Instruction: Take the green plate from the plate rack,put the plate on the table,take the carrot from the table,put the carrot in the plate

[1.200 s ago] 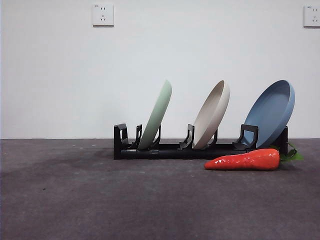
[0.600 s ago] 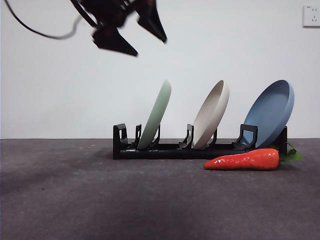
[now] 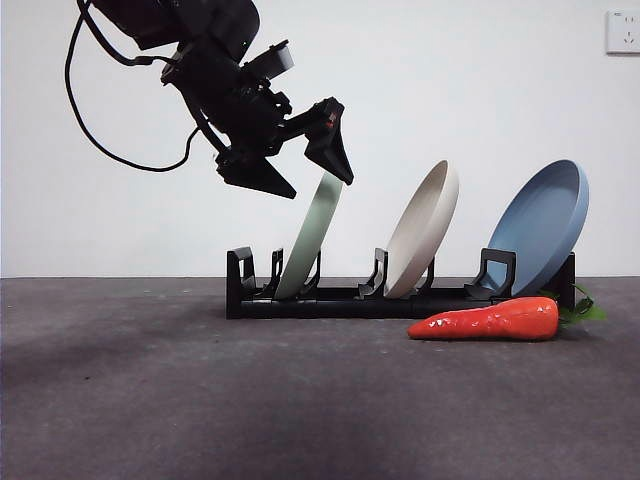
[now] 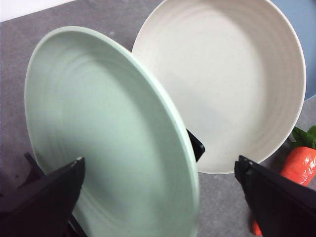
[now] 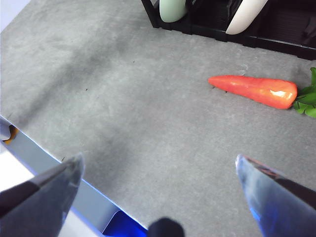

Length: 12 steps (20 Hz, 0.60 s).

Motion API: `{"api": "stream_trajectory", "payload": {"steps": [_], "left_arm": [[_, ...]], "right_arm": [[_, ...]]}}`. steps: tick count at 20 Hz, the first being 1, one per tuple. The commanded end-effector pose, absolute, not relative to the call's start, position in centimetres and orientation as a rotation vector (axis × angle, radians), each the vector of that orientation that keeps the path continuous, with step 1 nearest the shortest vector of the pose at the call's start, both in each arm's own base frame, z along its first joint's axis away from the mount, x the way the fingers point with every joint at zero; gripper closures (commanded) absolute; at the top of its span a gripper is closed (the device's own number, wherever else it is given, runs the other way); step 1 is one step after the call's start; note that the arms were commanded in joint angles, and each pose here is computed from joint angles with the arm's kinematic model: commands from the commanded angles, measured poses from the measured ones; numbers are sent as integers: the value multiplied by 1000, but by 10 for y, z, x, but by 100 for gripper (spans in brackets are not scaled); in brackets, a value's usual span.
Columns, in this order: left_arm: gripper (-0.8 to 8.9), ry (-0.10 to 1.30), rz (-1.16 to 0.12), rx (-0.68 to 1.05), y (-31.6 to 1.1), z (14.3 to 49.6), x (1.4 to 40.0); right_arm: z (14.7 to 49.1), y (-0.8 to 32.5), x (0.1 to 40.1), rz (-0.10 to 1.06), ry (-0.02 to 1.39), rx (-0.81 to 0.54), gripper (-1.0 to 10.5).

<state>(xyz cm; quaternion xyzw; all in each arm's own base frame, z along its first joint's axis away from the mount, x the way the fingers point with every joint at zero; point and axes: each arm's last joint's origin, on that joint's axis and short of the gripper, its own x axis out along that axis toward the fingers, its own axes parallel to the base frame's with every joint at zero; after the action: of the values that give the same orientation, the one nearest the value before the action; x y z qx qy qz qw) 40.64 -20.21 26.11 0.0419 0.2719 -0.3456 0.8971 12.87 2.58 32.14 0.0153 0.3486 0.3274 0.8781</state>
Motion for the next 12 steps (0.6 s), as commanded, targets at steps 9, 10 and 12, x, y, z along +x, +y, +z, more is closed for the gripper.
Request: {"api": "stream_trajectory", "payload": {"steps": [9, 10, 12], "left_arm": [[671, 595, -788, 80, -207, 254, 405], [671, 599, -788, 80, -207, 254, 405], [713, 603, -790, 81, -207, 253, 404]], "right_arm": [[322, 26, 129, 682, 722, 30, 226], [322, 26, 129, 682, 723, 31, 226], [322, 26, 129, 682, 723, 31, 226]]}}
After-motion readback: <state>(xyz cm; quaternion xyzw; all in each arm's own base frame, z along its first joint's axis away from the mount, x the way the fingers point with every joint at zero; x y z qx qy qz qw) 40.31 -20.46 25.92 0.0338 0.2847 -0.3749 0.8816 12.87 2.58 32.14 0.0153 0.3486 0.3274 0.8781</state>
